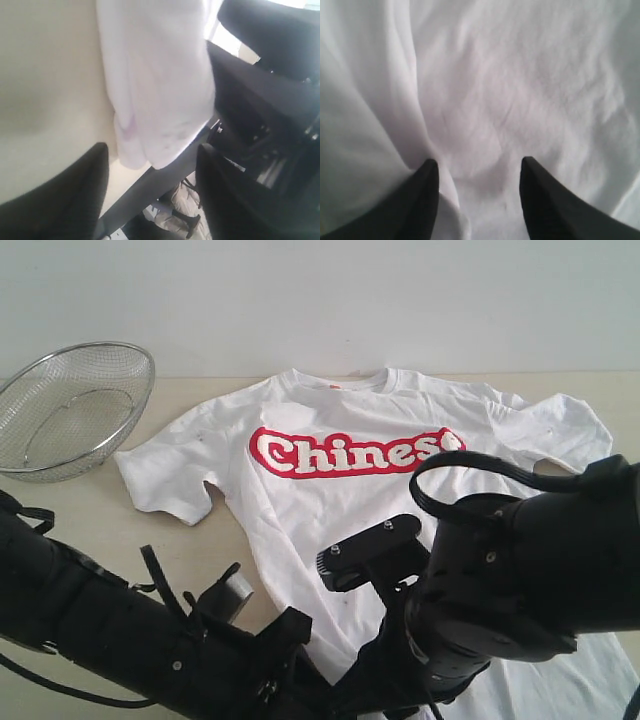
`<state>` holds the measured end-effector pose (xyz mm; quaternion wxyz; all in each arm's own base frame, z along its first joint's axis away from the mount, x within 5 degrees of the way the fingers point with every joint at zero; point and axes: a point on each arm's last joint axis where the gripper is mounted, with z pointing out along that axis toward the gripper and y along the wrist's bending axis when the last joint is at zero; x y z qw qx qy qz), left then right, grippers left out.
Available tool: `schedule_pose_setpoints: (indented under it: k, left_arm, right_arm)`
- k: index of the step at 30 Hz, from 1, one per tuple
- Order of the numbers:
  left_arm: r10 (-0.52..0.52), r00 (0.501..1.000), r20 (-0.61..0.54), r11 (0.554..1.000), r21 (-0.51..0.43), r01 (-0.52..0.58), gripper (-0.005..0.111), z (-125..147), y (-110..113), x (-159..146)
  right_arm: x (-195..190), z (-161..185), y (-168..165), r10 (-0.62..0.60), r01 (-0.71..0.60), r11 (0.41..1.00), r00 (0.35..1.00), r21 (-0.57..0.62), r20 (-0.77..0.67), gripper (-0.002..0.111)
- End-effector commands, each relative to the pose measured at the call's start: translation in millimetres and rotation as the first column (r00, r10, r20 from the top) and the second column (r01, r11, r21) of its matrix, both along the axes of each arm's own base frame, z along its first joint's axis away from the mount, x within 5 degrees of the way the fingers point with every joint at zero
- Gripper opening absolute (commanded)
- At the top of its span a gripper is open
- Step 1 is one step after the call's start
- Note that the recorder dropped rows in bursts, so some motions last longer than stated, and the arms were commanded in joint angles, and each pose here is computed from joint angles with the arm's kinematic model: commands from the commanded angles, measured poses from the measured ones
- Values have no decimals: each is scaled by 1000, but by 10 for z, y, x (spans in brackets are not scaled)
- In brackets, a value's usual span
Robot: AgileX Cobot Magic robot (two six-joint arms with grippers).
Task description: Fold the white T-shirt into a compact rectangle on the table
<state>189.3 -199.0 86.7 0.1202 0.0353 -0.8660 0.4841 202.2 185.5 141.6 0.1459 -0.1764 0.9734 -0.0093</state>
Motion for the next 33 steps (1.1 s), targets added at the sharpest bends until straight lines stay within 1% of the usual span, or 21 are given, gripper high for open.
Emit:
schedule_pose_setpoints:
  k: [1, 3, 7, 9, 11, 13, 14, 15, 16, 17, 19, 22, 23, 26, 31, 33]
  left_arm:
    - [-25, 999, 23, 999, -28, 25, 51, 48, -129, 14]
    - [-23, 999, 33, 1000, -1, 23, 51, 28, -138, 13]
    - [-24, 999, 40, 1000, -10, 25, 51, 38, -158, 39]
    - [-18, 998, 54, 1000, 4, 18, 51, 34, -163, 67]
    - [-18, 998, 57, 1000, 4, 18, 51, 36, -166, 73]
    - [-18, 998, 56, 1000, 3, 18, 51, 37, -167, 73]
    - [-18, 998, 57, 1000, 4, 18, 51, 36, -166, 73]
    - [-18, 998, 57, 1000, 4, 18, 51, 36, -166, 73]
    - [-18, 998, 57, 1000, 4, 18, 51, 36, -166, 73]
    - [-18, 998, 56, 1000, 2, 18, 51, 37, -167, 73]
    - [-19, 998, 53, 1000, 2, 19, 50, 31, -167, 71]
    - [-19, 998, 53, 1000, 2, 19, 50, 31, -167, 71]
    - [-19, 998, 53, 1000, 2, 19, 50, 31, -167, 71]
    - [-19, 998, 53, 1000, 2, 19, 50, 31, -167, 71]
    - [-21, 998, 56, 1000, 1, 21, 43, 32, -167, 71]
    - [-21, 998, 56, 1000, 1, 21, 43, 32, -167, 71]
  right_arm:
    - [15, 5, -2, -10, 10, 1000, 1000, 17, 9, 45]
    - [15, 5, -2, -10, 10, 1000, 1000, 17, 9, 45]
    - [15, 5, -2, -12, 12, 1000, 1000, 18, 9, 45]
    - [18, 6, 5, -15, 15, 1000, 1000, 27, 12, 45]
    - [26, 21, 21, -56, 55, 997, 998, 63, 20, 46]
    - [27, 21, 24, -75, 73, 995, 997, 72, 20, 50]
    - [25, 27, 20, -78, 77, 995, 997, 71, 19, 60]
    - [24, 34, 18, -79, 77, 994, 997, 71, 20, 65]
    - [24, 68, 12, -74, 71, 995, 997, 74, 31, 76]
    - [23, 90, 8, -75, 72, 994, 996, 78, 37, 77]
    - [37, 225, -23, -108, 98, 990, 990, 104, 93, 77]
    - [51, 310, -109, -142, 135, 989, 979, 58, 145, 77]
    - [49, 315, -147, -148, 147, 989, 977, 20, 150, 77]
    - [43, 314, -182, -161, 165, 986, 976, -14, 149, 77]
    - [42, 318, -190, -167, 171, 985, 974, -19, 151, 77]
    - [42, 318, -190, -171, 176, 984, 974, -17, 151, 77]
